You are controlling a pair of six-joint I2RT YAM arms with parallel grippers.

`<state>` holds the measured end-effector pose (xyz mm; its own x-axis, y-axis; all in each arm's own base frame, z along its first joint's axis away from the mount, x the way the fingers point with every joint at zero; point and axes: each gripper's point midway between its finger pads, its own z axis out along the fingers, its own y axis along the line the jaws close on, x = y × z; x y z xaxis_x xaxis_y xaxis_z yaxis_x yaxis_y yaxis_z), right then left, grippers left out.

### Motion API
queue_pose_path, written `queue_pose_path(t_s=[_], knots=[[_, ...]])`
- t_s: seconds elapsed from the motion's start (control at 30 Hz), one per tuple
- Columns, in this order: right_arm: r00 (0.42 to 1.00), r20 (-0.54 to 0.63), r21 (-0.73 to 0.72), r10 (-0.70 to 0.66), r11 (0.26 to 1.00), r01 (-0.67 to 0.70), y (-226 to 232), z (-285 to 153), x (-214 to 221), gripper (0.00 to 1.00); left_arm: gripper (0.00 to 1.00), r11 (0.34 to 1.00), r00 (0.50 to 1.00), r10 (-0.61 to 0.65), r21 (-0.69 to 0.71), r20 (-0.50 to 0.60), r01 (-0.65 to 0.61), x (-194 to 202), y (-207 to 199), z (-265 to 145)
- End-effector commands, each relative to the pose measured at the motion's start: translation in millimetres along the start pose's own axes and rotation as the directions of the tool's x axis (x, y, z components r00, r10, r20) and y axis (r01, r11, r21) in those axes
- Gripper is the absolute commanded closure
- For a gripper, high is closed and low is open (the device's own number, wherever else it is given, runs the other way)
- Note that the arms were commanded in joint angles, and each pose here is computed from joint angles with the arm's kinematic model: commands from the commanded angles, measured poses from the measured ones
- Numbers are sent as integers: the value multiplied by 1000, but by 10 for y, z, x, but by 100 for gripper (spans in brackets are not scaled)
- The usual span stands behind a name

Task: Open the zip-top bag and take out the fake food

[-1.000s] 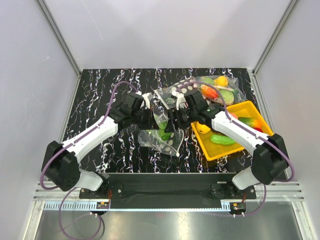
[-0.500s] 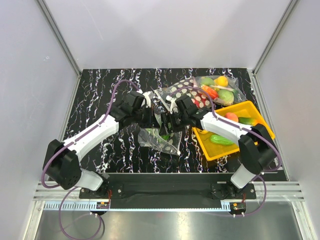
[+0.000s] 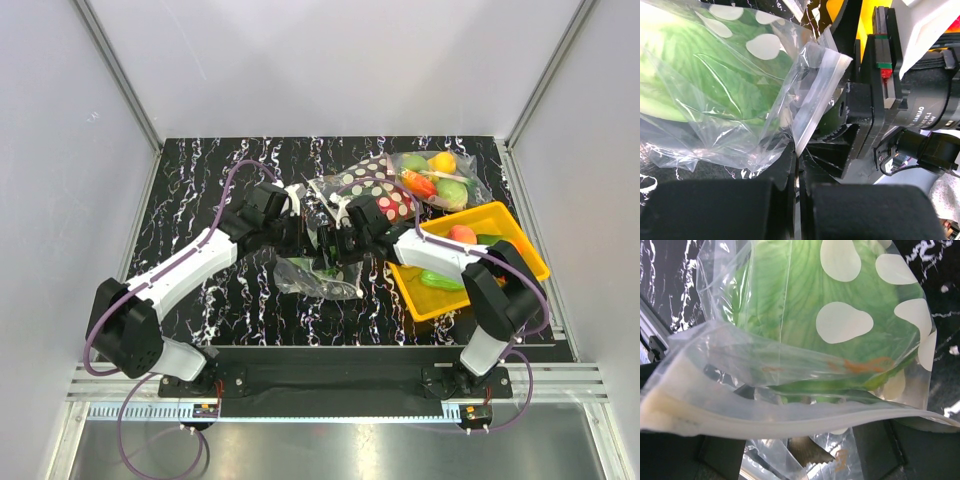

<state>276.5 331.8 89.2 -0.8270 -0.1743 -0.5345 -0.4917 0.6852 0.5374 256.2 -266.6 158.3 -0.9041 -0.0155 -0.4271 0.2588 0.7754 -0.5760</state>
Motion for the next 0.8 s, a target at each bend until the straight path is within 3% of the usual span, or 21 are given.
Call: queue_pose_path(t_s=[0.0,0.1,0.23,0.5,0.67,0.77], knots=[[995,90,-53,-42,998,47,167,94,-190,20,100,996,999,24,84,35,-27,-148,-232,-56],[989,136,-84,-60,994,72,242,161,-307,25,100,995,999,21,100,34,-25,-149,-264,-61],[987,151,-109,-64,991,81,294,232,-352,43,100,994,999,19,104,35,-23,-150,-275,-67],[987,149,-117,-66,990,84,365,188,-389,90,100,997,999,18,79,40,-21,-108,-197,-73],[975,194,-48,-104,992,116,366,-59,-497,100,100,1000,999,11,-5,35,-11,-73,-10,-79],[977,178,2,-117,993,118,323,-197,-466,100,100,999,998,0,-46,57,3,-106,99,-124]])
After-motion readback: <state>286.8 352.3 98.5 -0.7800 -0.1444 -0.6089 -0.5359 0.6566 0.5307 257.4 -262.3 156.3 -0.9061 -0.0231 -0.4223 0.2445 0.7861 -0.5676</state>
